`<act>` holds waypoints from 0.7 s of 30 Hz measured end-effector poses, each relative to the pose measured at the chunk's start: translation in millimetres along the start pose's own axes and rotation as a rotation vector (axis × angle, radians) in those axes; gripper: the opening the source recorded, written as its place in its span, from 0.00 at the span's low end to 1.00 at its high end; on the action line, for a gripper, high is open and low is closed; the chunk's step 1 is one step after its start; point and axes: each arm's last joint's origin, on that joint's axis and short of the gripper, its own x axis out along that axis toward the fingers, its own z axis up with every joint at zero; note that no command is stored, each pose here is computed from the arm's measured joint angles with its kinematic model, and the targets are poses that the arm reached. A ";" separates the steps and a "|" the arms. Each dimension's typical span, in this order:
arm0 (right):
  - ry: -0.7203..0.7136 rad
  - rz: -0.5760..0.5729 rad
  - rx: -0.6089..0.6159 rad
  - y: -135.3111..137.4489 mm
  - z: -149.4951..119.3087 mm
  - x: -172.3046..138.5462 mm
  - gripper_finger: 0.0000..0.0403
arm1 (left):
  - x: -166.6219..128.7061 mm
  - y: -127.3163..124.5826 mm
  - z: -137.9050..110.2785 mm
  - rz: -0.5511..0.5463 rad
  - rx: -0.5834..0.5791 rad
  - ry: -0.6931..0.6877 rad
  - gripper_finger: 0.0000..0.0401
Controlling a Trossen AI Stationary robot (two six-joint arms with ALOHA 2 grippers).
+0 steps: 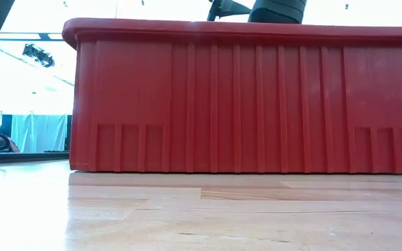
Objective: Pick and place slides into bin
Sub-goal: Put the other black pair slides into the bin
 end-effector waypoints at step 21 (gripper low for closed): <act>-0.058 0.003 0.033 -0.5 4.4 -2.0 0.02 | 0.1 -4.5 0.8 -0.016 -0.024 -0.012 0.65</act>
